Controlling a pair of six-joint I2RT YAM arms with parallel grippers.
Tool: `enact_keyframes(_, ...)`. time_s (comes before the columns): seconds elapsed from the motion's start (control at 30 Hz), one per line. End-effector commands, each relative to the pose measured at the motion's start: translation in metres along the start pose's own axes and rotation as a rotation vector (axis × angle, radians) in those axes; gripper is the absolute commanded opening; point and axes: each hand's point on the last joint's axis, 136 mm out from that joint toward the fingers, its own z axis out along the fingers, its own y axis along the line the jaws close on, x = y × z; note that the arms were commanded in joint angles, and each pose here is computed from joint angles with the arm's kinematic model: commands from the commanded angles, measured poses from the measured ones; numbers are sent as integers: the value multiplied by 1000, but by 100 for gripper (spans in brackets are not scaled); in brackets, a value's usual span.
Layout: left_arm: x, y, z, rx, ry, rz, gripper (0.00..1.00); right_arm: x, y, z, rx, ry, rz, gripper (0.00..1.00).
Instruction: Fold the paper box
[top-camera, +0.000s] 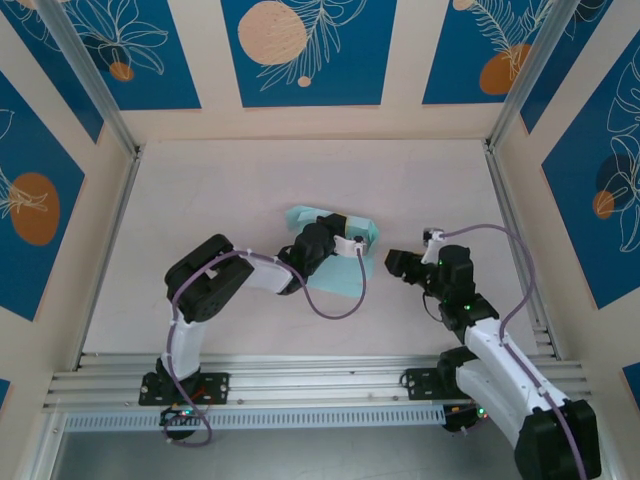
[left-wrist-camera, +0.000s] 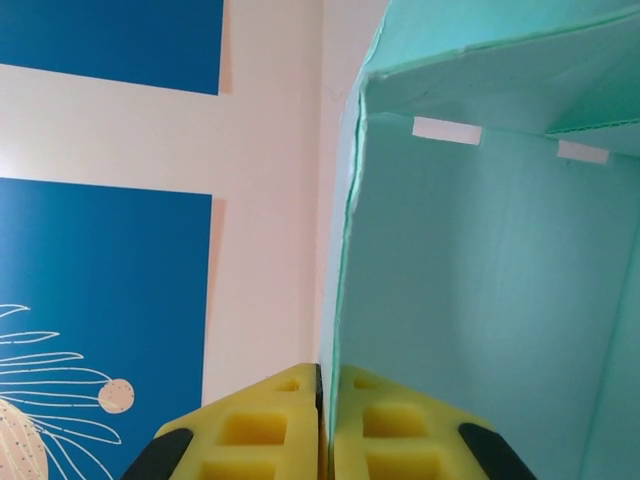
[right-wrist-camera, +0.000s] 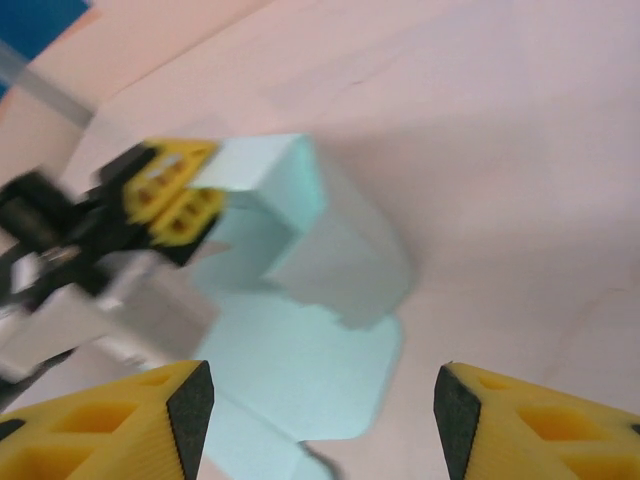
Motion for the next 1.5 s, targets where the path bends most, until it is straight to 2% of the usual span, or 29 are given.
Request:
enact_keyframes(0.0, 4, -54, 0, 160, 4, 31, 8, 7, -19, 8, 38, 81, 92, 62)
enact_keyframes(0.3, 3, -56, 2, 168, 2, 28, 8, -9, -20, 50, 12, 148, 69, 61)
enact_keyframes(0.53, 5, -63, 4, 184, 8, 42, 8, 0, -10, 83, -35, 220, 41, 61)
enact_keyframes(0.8, 7, -66, 5, 193, 10, 58, 9, 5, 7, 105, -94, 260, -2, 61)
enact_keyframes(1.07, 8, -72, 2, 211, 3, 71, 10, 8, 12, 116, -129, 247, -22, 61)
enact_keyframes(1.37, 6, -75, -3, 247, -16, 79, 12, 14, 20, 136, -133, 246, -91, 54)
enact_keyframes(1.47, 6, -74, -4, 251, -17, 80, 13, 15, 22, 138, -113, 231, -127, 46)
